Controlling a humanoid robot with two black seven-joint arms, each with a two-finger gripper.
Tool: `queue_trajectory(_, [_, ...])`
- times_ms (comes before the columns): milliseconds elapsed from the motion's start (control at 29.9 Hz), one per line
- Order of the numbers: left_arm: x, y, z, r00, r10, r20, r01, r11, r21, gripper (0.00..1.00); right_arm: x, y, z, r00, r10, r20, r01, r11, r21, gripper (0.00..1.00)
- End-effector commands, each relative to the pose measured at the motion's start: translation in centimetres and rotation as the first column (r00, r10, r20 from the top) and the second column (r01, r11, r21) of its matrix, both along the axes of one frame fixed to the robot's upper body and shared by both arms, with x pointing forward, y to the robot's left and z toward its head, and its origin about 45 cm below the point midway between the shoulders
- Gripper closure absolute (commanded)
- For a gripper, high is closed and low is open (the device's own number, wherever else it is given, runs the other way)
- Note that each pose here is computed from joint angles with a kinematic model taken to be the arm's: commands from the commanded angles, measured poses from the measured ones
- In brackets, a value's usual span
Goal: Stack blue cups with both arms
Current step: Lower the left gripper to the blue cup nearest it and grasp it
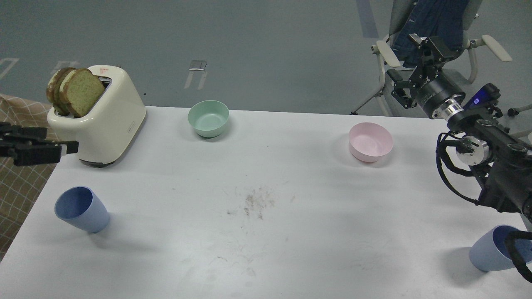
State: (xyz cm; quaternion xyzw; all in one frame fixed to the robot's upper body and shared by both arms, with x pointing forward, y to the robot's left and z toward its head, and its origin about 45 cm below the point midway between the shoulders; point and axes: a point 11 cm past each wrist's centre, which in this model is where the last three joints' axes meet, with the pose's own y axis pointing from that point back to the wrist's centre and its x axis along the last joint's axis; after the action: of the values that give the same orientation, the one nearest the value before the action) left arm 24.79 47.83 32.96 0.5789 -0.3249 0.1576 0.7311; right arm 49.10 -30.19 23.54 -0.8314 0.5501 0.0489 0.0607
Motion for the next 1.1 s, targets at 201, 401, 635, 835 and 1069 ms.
queue_trajectory(201, [-3.6, 1.1, -6.5, 0.996, 0.011, -0.084, -0.012, 1.000, -0.008, 0.03, -0.2, -0.6, 0.7, 1.000, 0.009, 0.013, -0.009, 1.000, -0.001, 0.00])
queue_trajectory(401, [-3.5, 1.7, -8.6, 0.995, 0.020, -0.101, -0.021, 1.000, -0.007, 0.07, -0.5, -0.4, 0.1, 1.000, 0.016, 0.002, -0.016, 1.000, 0.004, 0.00])
queue_trajectory(635, [-2.8, 2.3, -9.8, 0.994, 0.036, -0.100, -0.036, 0.999, -0.001, 0.19, -0.8, -0.5, -0.2, 1.000, 0.022, -0.005, -0.022, 1.000, 0.006, 0.00])
queue_trajectory(835, [-2.5, 3.0, -11.3, 0.993, 0.057, -0.100, -0.057, 0.998, 0.005, 0.26, -1.0, -0.7, -0.5, 1.000, 0.022, -0.010, -0.022, 1.000, 0.006, 0.00])
queue_trajectory(1069, [-3.1, 3.4, -12.4, 0.991, 0.067, -0.118, -0.067, 0.998, 0.009, 1.00, -1.3, -1.3, -0.4, 1.000, 0.019, -0.009, -0.019, 1.000, 0.001, 0.00])
